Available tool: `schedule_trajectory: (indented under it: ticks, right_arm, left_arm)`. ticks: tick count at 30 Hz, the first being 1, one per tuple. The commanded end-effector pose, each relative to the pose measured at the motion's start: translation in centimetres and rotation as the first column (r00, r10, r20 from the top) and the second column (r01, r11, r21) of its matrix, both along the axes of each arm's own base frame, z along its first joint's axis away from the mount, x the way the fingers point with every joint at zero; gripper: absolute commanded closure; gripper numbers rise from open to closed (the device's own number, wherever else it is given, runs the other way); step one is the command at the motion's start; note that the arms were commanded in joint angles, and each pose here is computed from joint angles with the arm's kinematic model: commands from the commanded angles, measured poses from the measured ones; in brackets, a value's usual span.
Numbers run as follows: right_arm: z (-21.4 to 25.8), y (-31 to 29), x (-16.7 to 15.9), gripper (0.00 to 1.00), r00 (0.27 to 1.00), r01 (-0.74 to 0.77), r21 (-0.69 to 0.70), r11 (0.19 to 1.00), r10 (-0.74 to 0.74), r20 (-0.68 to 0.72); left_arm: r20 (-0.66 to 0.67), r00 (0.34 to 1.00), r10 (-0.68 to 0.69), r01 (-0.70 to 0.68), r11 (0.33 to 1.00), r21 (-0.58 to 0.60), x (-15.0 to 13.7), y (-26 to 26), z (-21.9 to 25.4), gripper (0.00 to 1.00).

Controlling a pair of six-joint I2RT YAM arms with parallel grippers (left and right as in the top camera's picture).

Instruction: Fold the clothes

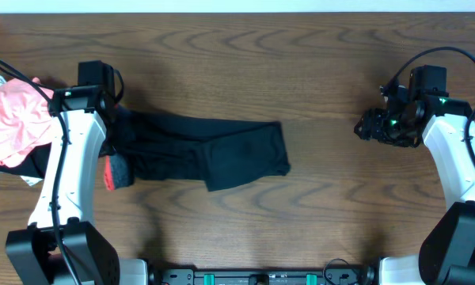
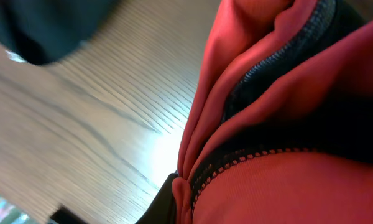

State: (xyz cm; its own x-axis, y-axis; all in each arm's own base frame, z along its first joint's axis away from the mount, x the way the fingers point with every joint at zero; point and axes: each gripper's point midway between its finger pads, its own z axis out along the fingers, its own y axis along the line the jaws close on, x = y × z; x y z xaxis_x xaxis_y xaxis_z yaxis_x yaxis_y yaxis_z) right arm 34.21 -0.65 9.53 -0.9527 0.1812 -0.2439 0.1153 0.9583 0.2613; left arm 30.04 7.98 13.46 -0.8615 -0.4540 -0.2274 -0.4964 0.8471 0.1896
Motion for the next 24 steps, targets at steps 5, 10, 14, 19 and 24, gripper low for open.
schedule_trajectory:
  ticks: [5, 10, 14, 19, 24]
  right_arm:
    - [0.6, 0.8, 0.2, 0.36, 1.000, -0.007, 0.034, 0.999, 0.007, 0.011]
    - [0.6, 1.0, 0.2, 0.37, 1.000, -0.007, 0.046, 0.999, 0.006, 0.011]
    - [0.6, 1.0, 0.1, 0.36, 1.000, -0.006, 0.047, 0.999, 0.006, 0.009]
    - [0.7, 1.2, 0.1, 0.36, 1.000, -0.010, 0.059, 0.998, 0.010, 0.010]
    - [0.6, 1.3, -0.1, 0.36, 1.000, -0.009, 0.062, 0.998, 0.009, -0.001]
  left_arm:
    - [0.058, 0.997, 0.047, -0.056, 0.985, 0.164, 0.5, 2.8, 3.0, 0.94]
    - [0.060, 0.998, -0.009, 0.000, 0.987, 0.159, 1.0, 0.4, 3.7, 0.94]
    - [0.064, 0.992, -0.109, 0.099, 0.984, 0.149, 1.4, -4.4, 3.9, 0.94]
    - [0.102, 0.971, -0.216, 0.203, 0.971, 0.129, 1.5, -11.1, 3.6, 0.94]
    - [0.143, 0.941, -0.305, 0.292, 0.950, 0.109, 1.4, -16.9, 2.9, 0.94]
